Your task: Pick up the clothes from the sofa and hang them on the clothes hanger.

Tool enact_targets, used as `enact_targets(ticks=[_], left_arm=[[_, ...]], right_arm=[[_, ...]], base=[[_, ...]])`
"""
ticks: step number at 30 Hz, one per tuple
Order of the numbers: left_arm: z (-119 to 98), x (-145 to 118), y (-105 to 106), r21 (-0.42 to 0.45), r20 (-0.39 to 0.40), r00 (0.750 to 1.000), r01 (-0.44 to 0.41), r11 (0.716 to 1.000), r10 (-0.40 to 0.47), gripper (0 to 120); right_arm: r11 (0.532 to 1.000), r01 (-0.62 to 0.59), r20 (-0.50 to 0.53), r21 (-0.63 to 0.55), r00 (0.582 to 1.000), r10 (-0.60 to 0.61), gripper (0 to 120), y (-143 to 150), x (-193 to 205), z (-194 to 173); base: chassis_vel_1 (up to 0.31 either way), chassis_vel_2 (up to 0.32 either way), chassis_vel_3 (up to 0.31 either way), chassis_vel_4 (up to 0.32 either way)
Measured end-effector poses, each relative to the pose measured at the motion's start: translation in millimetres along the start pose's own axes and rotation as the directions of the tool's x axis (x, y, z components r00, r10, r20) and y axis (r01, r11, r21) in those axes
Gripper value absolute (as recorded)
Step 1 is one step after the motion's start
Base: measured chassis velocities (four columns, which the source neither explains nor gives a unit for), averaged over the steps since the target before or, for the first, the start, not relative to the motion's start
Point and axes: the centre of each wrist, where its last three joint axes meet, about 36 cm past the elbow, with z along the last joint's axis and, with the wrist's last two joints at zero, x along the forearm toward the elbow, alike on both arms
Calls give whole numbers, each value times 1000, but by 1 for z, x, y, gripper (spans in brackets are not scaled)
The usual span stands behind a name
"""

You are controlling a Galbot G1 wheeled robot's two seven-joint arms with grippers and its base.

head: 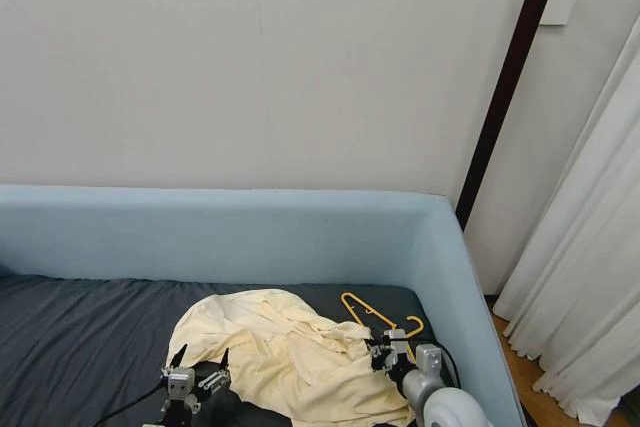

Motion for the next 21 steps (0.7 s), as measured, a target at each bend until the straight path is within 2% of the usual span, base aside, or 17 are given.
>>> enact_targets(ticks=[7,13,17,18,21], left_arm=[[-6,-1,6,-10,12,1000,-10,1000,10,100],[-14,-7,19,-21,20,1000,-12,1000,13,100],[-21,-20,44,-77,-1,998,-64,995,64,100],[-21,-20,44,-77,-1,998,-64,995,64,100],[-24,-38,66,-138,-21,994,-106,985,104,100]], right_arm=[[993,91,121,79,988,-100,0,7,34,-45],[976,160,166,149,969,-184,0,8,56,-62],[964,193,185,184,956,-227,0,3,70,-71],[964,193,185,184,956,-227,0,3,70,-71],[966,198,209,164,950,-230,0,-2,80,-78]], base=[[0,0,0,0],[0,0,0,0],[0,0,0,0],[0,0,0,0],[0,0,0,0]])
